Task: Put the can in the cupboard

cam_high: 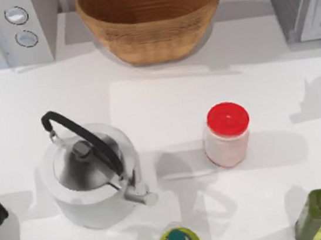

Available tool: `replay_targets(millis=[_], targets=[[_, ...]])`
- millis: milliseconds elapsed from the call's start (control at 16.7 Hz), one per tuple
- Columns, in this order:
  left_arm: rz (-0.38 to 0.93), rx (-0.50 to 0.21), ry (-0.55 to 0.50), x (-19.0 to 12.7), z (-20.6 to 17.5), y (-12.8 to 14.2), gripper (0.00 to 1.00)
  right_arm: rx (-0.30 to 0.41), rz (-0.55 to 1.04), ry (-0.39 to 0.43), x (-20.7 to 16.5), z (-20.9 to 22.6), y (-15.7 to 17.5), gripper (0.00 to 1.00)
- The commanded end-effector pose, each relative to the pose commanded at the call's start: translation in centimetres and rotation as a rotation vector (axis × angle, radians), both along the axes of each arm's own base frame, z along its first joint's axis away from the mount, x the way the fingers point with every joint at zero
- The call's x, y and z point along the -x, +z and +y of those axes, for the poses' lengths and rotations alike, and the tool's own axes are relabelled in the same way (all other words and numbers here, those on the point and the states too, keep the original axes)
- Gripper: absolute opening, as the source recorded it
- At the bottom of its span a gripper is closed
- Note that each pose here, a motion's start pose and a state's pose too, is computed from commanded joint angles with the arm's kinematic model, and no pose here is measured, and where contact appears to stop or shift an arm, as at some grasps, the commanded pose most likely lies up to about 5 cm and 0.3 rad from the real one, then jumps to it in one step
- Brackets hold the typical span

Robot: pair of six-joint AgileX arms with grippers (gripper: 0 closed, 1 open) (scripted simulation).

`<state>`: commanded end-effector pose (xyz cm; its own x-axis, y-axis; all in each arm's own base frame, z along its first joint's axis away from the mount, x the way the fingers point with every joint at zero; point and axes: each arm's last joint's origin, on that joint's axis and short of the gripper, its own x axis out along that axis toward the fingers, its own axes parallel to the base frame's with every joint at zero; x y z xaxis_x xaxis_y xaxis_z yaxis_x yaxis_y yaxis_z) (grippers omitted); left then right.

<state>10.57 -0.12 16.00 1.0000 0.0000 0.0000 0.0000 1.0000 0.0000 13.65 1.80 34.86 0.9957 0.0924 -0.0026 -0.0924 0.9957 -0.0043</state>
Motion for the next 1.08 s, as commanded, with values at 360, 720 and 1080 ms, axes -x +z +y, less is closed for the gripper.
replay_targets(millis=[360, 720, 1080], targets=[[0.000, 0.000, 0.000, 0.0, 0.0, 0.0, 1.00, -0.009, -0.042, -0.023, -5.7, 1.7, 12.1, 0.00], [0.000, 0.000, 0.000, 0.0, 0.0, 0.0, 1.00, -0.008, -0.010, -0.081, -11.3, 2.9, 16.1, 0.00], [0.000, 0.000, 0.000, 0.0, 0.0, 0.0, 1.00, -0.008, 0.000, -0.089, -12.0, 2.9, 16.1, 0.00]])
